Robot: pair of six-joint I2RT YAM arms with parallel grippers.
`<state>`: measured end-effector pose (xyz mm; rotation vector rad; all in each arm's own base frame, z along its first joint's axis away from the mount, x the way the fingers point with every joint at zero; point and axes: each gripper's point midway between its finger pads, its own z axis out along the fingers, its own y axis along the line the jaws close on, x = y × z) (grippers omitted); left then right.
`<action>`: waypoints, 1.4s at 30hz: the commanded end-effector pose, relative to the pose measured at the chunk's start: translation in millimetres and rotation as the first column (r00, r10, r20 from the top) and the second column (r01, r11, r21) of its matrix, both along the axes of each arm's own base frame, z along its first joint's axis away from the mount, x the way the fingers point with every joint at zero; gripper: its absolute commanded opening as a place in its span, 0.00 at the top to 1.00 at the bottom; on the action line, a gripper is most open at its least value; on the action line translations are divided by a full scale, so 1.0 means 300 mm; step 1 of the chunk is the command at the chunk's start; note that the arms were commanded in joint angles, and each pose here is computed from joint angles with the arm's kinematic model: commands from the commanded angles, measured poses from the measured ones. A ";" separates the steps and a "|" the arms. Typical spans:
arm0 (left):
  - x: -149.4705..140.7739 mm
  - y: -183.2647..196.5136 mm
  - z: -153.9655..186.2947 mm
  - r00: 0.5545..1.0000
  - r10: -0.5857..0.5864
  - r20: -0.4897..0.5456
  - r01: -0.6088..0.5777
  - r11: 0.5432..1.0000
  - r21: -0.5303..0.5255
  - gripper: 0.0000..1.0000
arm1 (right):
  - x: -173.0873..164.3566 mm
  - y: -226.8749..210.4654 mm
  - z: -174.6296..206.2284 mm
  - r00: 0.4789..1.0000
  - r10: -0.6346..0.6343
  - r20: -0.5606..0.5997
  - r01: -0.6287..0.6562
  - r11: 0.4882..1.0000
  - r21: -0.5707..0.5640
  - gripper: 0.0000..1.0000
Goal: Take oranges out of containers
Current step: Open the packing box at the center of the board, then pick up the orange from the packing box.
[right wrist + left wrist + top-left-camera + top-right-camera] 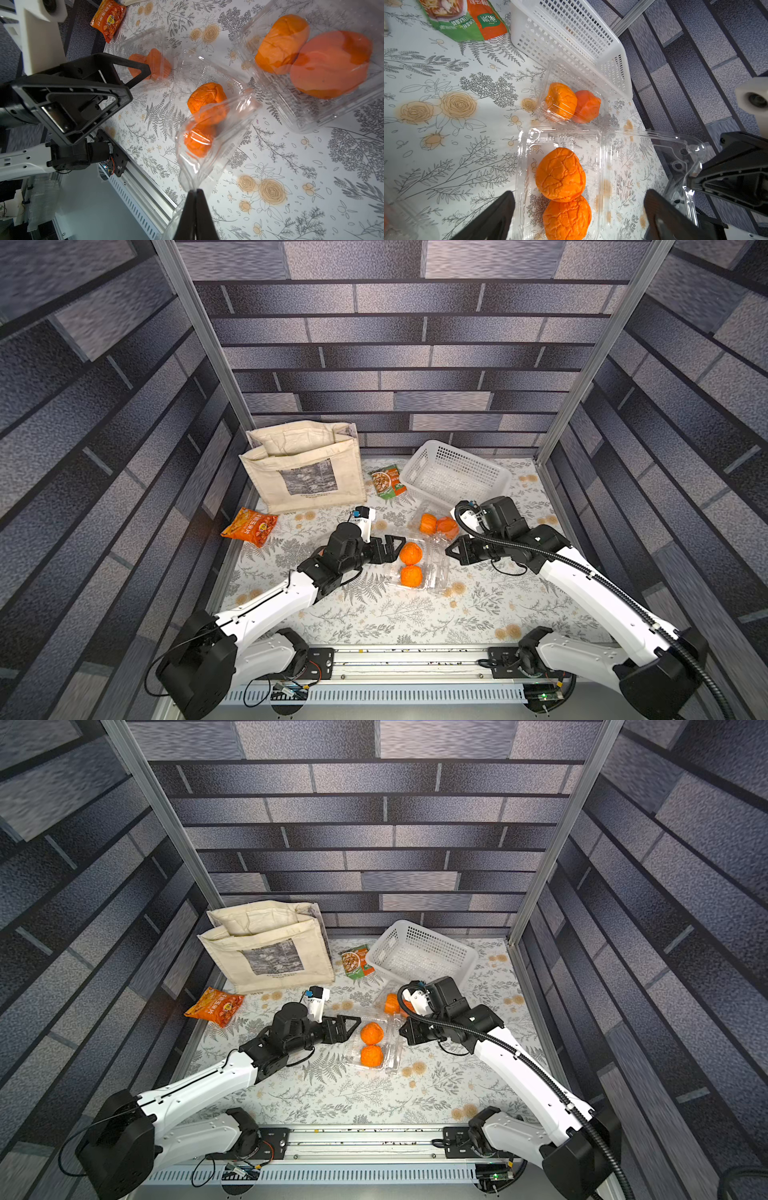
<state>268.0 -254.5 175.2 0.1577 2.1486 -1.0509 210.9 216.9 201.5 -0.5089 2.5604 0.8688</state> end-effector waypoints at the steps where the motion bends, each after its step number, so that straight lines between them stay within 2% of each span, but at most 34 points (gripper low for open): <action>1: -0.010 0.008 -0.008 1.000 -0.015 0.021 0.014 1.000 0.019 0.00 | -0.001 -0.038 -0.052 0.999 -0.025 -0.028 0.023 0.997 -0.073 0.63; 3: -0.012 0.013 -0.015 1.000 -0.009 0.022 0.008 1.000 0.029 0.00 | 0.018 -0.077 -0.068 0.998 -0.069 0.003 0.069 0.989 -0.131 0.39; 4: -0.012 0.018 -0.018 1.000 -0.003 0.023 0.002 0.999 0.034 0.00 | 0.025 -0.091 -0.072 0.996 -0.087 0.017 0.088 0.985 -0.148 0.34; 8: -0.008 0.030 -0.031 1.000 0.011 0.021 -0.013 0.998 0.063 0.00 | 0.041 -0.124 -0.036 0.988 -0.123 0.096 0.137 0.978 -0.156 0.32; 13: -0.006 0.038 -0.025 0.999 0.026 0.031 -0.028 0.997 0.068 0.00 | 0.071 -0.212 0.050 0.944 -0.215 0.250 0.262 0.949 -0.174 0.26; 15: -0.005 0.045 -0.027 0.999 0.038 0.038 -0.041 0.996 0.074 0.00 | 0.081 -0.208 0.093 0.932 -0.229 0.280 0.274 0.952 -0.134 0.27; 18: -0.003 0.056 -0.032 0.997 0.058 0.054 -0.061 0.996 0.071 0.00 | 0.099 -0.135 0.120 0.943 -0.213 0.254 0.231 0.972 -0.044 0.28; 23: -0.019 0.071 -0.035 0.996 0.065 0.068 -0.071 0.994 0.084 0.00 | 0.148 0.013 0.050 0.967 -0.204 0.152 0.192 0.977 0.091 0.29; 28: -0.064 0.116 -0.059 0.989 0.114 0.099 -0.123 0.988 0.094 0.00 | 0.170 0.132 -0.040 0.978 -0.140 0.152 0.140 0.990 0.014 0.31; 32: -0.122 0.155 -0.092 0.979 0.166 0.121 -0.175 0.982 0.068 0.00 | 0.194 0.224 -0.084 0.984 -0.096 0.148 0.097 0.995 0.007 0.29; 36: -0.147 0.209 -0.109 0.963 0.231 0.137 -0.241 0.969 0.054 0.00 | 0.227 0.265 -0.186 0.990 -0.090 0.111 0.096 0.994 -0.054 0.27; 42: -0.162 0.241 -0.105 0.958 0.249 0.143 -0.259 0.964 0.054 0.00 | 0.232 0.309 -0.296 0.996 -0.065 0.067 0.072 0.992 -0.103 0.27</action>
